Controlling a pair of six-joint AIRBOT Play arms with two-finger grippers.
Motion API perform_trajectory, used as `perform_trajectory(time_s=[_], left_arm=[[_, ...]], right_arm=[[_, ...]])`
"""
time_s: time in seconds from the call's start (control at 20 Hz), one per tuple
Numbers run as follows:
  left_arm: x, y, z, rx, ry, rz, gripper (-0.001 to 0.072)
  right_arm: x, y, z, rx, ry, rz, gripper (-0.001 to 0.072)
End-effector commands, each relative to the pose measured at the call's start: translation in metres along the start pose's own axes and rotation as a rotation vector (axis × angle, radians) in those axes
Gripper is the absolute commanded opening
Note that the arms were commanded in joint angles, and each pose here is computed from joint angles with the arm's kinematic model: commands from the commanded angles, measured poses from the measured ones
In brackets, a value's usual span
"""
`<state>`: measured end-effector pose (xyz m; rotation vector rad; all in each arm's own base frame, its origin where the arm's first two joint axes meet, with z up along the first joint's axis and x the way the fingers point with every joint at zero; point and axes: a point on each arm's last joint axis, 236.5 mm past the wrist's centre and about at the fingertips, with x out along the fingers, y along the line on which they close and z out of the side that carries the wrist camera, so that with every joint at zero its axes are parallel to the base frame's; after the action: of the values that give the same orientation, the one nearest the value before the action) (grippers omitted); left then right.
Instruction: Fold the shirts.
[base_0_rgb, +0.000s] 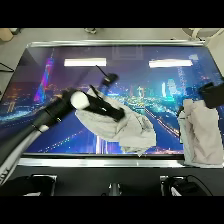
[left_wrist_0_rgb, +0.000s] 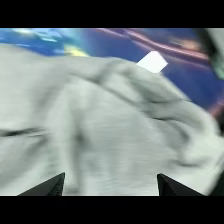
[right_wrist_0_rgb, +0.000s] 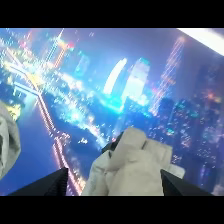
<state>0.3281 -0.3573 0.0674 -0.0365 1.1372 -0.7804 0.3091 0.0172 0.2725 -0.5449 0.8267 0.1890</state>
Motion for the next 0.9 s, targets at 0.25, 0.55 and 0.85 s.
perform_trajectory(time_s=[0.25,0.55,0.85], left_arm=[[-0.065,0.219,-0.075,-0.377,0.18,0.308,0.066],[0.0,0.216,-0.106,-0.458,0.205,0.197,0.0661],[0.023,0.231,-0.111,-0.459,0.213,0.203,0.066]], right_arm=[[0.161,0.163,-0.058,-0.114,0.335,0.626,0.0608],[0.178,0.201,-0.116,-0.112,0.502,0.751,0.0609],[0.169,0.219,-0.152,-0.126,0.607,0.834,0.063]])
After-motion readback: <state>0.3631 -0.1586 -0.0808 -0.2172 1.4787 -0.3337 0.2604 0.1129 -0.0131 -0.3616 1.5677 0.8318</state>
